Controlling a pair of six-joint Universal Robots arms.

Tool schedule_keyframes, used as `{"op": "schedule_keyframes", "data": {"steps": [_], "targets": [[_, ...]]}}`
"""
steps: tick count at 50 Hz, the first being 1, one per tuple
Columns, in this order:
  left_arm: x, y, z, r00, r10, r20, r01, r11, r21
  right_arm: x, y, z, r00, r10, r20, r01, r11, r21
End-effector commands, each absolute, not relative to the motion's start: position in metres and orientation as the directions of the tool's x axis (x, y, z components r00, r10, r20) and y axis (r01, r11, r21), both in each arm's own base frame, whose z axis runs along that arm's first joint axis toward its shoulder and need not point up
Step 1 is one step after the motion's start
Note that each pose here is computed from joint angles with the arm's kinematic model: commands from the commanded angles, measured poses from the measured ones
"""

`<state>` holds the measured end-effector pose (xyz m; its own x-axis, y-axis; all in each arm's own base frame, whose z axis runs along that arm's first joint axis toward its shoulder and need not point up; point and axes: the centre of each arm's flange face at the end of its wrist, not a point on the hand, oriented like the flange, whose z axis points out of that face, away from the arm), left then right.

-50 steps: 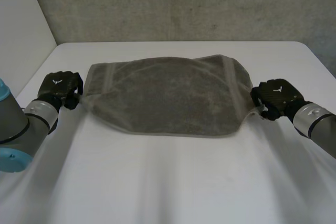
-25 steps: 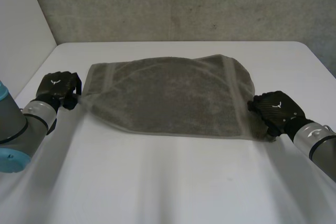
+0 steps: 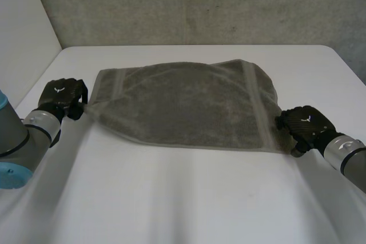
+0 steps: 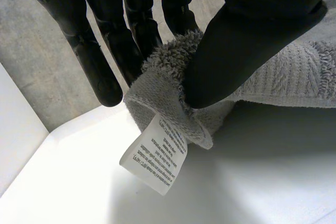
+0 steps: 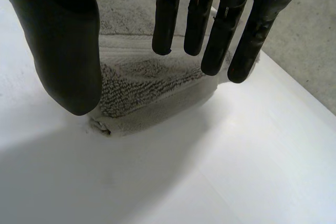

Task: Fold the towel.

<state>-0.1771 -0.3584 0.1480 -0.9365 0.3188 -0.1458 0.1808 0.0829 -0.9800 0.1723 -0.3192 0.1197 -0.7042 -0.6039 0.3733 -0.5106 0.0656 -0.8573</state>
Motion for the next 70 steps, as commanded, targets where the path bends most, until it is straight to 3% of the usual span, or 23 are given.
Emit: {"op": "schedule_keyframes", "data": {"steps": [1,40,70], "targets": [[-0.177,-0.358,0.147,-0.936,0.320,-0.145,0.181,0.086,-0.980,0.173,-0.323,0.115,-0.705,-0.607,0.367,-0.511,0.076,-0.856],[-0.177,-0.356,0.146,-0.936,0.321,-0.144,0.181,0.090,-0.979,0.173,-0.343,0.112,-0.713,-0.591,0.378,-0.506,0.060,-0.860],[-0.178,-0.356,0.146,-0.934,0.327,-0.143,0.181,0.089,-0.979,0.194,-0.351,0.115,-0.687,-0.599,0.411,-0.516,0.005,-0.857]]}}
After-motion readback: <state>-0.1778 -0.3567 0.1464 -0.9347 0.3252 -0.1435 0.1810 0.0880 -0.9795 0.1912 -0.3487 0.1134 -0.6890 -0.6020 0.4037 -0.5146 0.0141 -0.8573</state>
